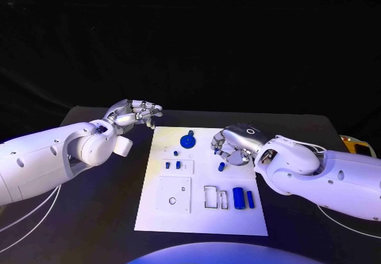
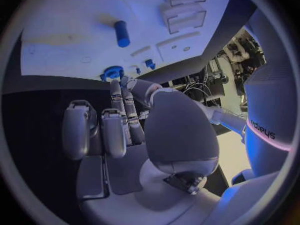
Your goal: Assemble the parts on the task board
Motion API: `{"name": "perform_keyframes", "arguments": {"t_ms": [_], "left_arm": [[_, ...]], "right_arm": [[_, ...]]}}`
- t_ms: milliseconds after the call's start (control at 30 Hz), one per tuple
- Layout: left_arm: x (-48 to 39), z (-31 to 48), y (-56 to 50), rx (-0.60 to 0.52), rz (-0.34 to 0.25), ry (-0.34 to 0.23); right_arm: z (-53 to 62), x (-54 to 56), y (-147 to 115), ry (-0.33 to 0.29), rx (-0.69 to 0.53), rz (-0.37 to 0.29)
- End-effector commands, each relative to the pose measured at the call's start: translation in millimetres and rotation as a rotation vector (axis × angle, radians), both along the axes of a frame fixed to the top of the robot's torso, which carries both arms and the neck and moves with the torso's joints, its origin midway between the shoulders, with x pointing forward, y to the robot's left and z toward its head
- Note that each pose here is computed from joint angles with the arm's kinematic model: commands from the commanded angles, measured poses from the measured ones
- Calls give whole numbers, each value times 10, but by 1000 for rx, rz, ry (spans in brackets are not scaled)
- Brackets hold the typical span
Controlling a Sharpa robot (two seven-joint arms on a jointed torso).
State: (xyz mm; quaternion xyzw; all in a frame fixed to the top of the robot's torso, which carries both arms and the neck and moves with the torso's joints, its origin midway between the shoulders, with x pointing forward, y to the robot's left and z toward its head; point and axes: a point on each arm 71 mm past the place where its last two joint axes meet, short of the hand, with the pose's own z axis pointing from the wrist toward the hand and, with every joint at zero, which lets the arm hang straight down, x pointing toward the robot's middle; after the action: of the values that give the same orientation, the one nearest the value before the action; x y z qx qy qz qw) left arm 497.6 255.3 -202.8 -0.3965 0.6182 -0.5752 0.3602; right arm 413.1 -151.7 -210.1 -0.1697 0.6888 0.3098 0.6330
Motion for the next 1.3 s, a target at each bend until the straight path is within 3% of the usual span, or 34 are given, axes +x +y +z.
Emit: {"name": "perform_keyframes", "arguments": {"t_ms": [33, 367, 700, 1300], "left_arm": [[-4, 1, -39, -12, -19, 2], [-4, -5, -106, -19, -31, 1], [-4, -9, -170, -25, -43, 5], [-8, -13, -153, -21, -44, 13]], "right_arm": [[-13, -84, 132, 13, 50, 42], [-257, -313, 533, 88, 84, 148], [-497, -412, 718, 136, 84, 181], [-606, -440, 788, 159, 75, 194]]}}
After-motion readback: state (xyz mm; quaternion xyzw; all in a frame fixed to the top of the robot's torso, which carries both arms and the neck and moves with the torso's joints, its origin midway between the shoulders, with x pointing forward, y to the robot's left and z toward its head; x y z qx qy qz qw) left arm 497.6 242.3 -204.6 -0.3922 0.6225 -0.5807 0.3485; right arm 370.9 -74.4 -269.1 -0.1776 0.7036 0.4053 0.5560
